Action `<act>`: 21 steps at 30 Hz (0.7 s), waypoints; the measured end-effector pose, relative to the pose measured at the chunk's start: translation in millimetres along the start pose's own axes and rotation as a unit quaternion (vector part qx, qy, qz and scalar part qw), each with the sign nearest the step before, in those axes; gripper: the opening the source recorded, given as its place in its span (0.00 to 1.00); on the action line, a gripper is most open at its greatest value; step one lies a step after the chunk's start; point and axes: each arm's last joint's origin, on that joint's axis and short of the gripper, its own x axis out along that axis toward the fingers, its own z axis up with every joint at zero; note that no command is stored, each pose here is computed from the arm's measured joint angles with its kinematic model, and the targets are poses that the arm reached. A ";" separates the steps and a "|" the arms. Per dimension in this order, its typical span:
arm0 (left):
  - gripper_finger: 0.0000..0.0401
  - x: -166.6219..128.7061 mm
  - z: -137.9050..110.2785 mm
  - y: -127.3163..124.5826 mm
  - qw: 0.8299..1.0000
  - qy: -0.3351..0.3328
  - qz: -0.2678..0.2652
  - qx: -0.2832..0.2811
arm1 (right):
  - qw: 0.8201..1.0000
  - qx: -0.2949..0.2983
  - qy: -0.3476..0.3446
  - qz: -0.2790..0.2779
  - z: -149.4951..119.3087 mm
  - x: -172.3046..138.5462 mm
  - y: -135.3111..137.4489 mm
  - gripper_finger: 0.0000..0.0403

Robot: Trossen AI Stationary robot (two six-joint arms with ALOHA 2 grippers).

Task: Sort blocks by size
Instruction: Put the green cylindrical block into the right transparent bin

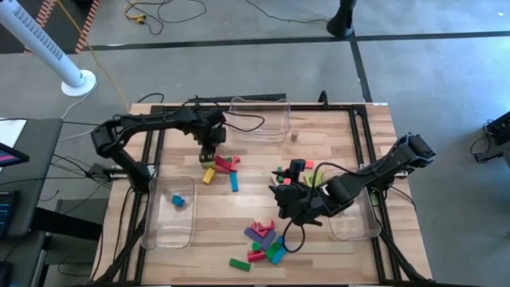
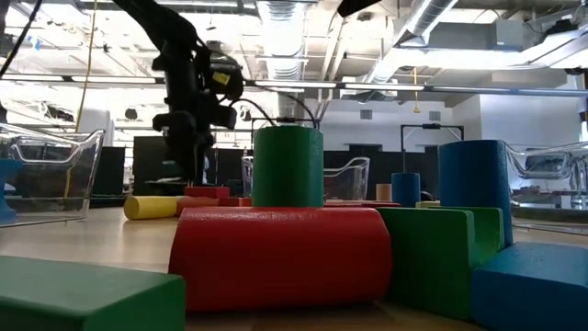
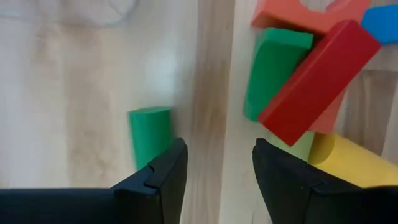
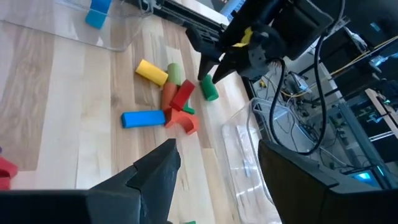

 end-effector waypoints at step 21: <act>0.47 13.7 -1.2 22.7 0.999 0.038 0.017 -0.003 | 1.000 -0.004 0.000 0.002 -0.3 -1.4 1.4 0.64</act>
